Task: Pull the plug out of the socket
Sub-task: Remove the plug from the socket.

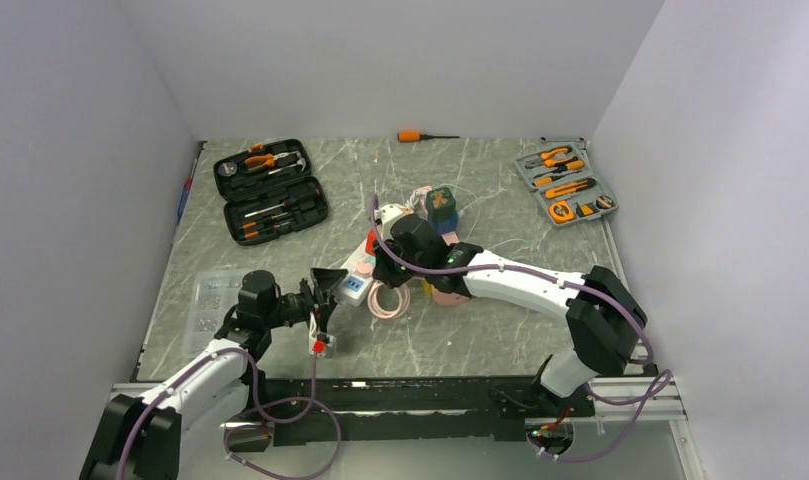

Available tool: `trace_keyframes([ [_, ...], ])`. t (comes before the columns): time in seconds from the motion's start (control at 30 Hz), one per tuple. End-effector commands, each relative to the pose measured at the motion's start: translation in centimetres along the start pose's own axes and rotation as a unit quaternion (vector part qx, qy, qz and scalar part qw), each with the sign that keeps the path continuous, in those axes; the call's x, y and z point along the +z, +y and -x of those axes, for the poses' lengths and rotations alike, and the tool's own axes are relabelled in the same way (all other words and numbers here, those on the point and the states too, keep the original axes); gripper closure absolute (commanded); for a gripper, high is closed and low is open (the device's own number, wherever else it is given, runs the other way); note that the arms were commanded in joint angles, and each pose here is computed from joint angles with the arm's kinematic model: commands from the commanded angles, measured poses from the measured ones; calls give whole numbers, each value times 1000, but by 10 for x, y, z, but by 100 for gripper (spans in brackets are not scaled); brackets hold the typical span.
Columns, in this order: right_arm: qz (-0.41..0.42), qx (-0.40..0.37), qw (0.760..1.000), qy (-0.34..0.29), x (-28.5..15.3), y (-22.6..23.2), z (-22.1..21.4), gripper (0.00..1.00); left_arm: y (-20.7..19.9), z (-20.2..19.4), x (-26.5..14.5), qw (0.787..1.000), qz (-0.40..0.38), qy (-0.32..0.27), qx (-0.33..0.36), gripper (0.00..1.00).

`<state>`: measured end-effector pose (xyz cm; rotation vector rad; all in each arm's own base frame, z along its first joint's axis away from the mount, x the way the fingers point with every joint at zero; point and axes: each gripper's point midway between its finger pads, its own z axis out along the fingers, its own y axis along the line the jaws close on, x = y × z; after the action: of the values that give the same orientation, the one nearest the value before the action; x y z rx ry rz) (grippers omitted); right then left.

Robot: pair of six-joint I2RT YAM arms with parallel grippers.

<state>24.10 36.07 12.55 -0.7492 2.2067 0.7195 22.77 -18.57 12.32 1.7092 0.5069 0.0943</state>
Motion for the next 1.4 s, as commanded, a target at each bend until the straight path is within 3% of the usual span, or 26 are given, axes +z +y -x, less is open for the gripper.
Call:
trace_keyframes([
  [0.0,64,7,994,-90,-23,33,54,100,31,-1,4,998,15,-2,61,45],
  [0.1,65,7,994,-87,-22,33,53,100,28,0,5,998,4,0,69,72],
  [0.17,64,5,994,-86,-24,33,52,100,29,-2,6,998,0,6,65,81],
  [0.23,61,3,995,-80,-23,31,49,100,32,-2,7,998,-3,9,65,83],
  [0.27,57,1,995,-77,-23,30,48,89,30,-1,7,998,-8,7,63,83],
  [0.37,32,-4,996,-78,-28,21,49,41,32,1,8,998,-13,4,69,86],
  [0.43,5,-8,996,-91,-37,12,54,25,31,2,8,998,-18,4,68,89],
  [0.5,-22,-14,994,-105,-47,4,61,19,30,3,8,998,-25,4,64,90],
  [0.67,-80,-42,991,-102,-58,-9,59,18,28,3,8,998,-34,7,60,92],
  [1.0,-150,-116,981,-49,-29,-8,21,21,29,4,6,998,-44,11,52,95],
  [1.37,-204,-165,964,-42,-13,-22,23,32,30,5,5,998,-44,11,52,96],
])
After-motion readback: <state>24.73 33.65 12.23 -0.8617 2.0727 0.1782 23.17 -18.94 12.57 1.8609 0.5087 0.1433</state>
